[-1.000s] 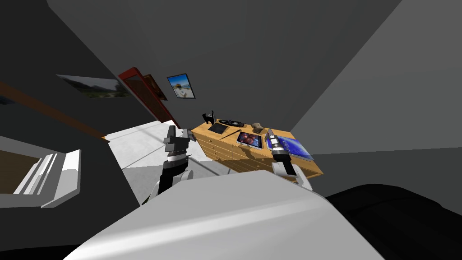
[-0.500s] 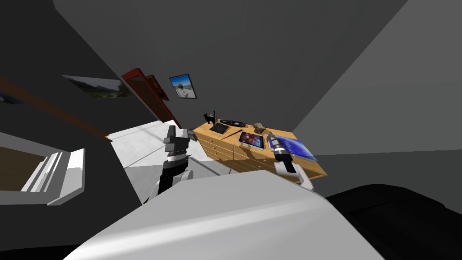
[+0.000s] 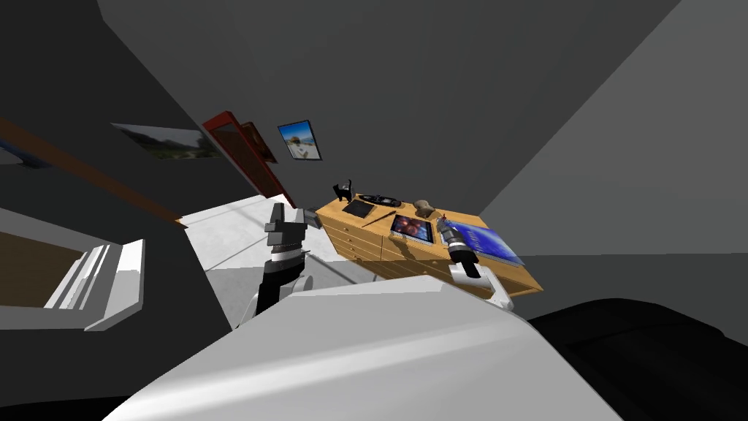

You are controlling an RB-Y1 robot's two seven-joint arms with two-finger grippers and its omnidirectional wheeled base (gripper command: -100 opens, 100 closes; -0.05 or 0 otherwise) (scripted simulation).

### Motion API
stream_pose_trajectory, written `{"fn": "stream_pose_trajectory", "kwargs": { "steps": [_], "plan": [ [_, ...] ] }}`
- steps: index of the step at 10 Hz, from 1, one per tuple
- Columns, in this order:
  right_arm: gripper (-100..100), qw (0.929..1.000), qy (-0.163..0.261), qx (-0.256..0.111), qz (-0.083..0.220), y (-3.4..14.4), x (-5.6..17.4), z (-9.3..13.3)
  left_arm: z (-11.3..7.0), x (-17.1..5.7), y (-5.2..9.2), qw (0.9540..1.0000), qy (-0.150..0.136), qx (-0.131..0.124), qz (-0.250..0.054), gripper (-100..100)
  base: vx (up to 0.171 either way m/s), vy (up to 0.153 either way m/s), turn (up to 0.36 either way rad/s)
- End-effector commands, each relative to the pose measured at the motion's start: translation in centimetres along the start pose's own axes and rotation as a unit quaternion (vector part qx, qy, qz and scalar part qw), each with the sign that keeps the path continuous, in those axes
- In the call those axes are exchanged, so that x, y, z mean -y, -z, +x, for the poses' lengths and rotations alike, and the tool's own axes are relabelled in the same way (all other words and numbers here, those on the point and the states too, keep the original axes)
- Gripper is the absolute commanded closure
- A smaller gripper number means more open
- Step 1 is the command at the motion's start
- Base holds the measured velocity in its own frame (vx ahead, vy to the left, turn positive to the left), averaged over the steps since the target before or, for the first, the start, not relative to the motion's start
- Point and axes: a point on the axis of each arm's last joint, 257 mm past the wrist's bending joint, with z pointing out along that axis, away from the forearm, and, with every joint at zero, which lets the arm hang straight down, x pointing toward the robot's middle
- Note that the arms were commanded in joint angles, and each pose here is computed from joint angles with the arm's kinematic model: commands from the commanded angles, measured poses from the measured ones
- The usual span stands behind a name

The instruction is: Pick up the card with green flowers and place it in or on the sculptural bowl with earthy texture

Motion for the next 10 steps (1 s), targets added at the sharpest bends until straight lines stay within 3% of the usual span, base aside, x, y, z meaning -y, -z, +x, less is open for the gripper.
{"fn": "stream_pose_trajectory", "kwargs": {
  "steps": [1,5,6,10],
  "plan": [
    [-100,0.9998,0.013,-0.008,0.011,-0.1,1.1,0.8,0.0,0.0,0.0,1.0,0.0,0.0,0.0,0,0.032,0.027,0.007],
    [-100,0.9937,0.083,-0.045,0.06,-0.8,5.8,2.6,0.0,0.0,0.0,1.0,0.0,0.0,0.0,0,0.043,0.035,0.022],
    [-100,0.9937,0.083,-0.045,0.06,-0.8,5.8,2.6,0.0,0.0,0.0,1.0,0.0,0.0,0.0,0,0.039,0.026,0.006],
    [-100,0.9821,0.142,-0.078,0.096,-1.2,9.8,3.7,0.0,0.0,0.0,1.0,0.0,0.0,0.0,0,0.045,0.025,0.021]
  ]
}}
